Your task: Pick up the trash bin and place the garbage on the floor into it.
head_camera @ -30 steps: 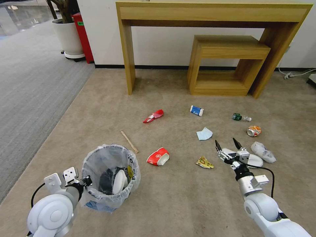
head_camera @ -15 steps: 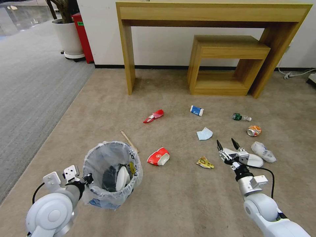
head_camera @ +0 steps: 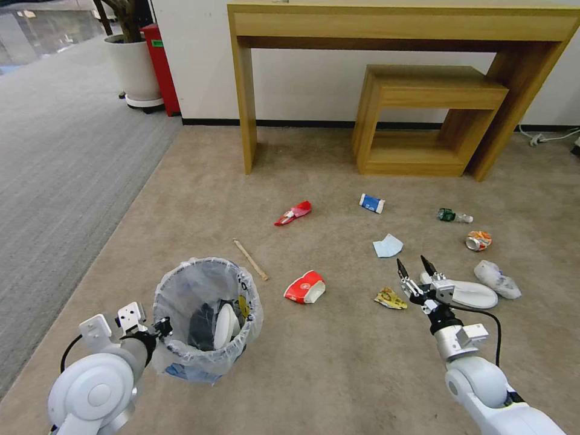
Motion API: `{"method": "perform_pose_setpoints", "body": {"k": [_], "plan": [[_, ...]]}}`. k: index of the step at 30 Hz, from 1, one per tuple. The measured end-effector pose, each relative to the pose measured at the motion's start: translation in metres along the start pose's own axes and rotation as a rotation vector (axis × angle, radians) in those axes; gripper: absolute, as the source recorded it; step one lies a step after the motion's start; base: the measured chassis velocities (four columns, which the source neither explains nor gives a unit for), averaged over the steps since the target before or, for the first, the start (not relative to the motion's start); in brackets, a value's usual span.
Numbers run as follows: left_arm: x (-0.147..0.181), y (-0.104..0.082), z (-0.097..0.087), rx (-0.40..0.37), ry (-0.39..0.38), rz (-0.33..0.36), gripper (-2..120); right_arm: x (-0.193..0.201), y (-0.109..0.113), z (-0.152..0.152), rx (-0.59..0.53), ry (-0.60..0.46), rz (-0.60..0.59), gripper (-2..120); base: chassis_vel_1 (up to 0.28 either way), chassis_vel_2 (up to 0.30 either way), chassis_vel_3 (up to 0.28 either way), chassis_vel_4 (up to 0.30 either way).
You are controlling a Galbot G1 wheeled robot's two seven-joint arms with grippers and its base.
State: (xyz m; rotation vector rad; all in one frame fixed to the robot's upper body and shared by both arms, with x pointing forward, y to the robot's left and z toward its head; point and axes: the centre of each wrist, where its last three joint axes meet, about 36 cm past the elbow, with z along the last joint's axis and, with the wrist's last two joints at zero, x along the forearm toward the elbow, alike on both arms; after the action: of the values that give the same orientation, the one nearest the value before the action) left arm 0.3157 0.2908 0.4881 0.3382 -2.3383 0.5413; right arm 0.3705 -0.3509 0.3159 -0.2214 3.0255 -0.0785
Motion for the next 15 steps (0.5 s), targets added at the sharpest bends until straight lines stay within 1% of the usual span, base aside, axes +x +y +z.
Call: {"method": "perform_pose_setpoints", "body": {"k": [7, 12, 13, 15], "plan": [[-0.0017, 0.0004, 0.0008, 0.001, 0.003, -0.002, 0, 0.0007, -0.0008, 0.002, 0.001, -0.003, -0.003, 65, 0.086, 0.081, -0.081, -0.081], [-0.0023, 0.0011, 0.001, 0.0, 0.004, -0.004, 0, 0.0011, -0.0009, 0.0037, 0.0, -0.003, -0.006, 69, 0.083, 0.08, -0.083, -0.077], [-0.0025, 0.0012, 0.0012, 0.001, 0.004, -0.005, 0, 0.0012, -0.0007, 0.0043, -0.001, -0.005, -0.007, 73, 0.07, 0.069, -0.059, -0.057], [-0.0029, 0.0015, 0.0014, 0.001, 0.005, -0.006, 0, 0.0017, -0.0007, 0.0048, -0.002, -0.005, -0.009, 74, 0.058, 0.069, -0.058, -0.05]]}}
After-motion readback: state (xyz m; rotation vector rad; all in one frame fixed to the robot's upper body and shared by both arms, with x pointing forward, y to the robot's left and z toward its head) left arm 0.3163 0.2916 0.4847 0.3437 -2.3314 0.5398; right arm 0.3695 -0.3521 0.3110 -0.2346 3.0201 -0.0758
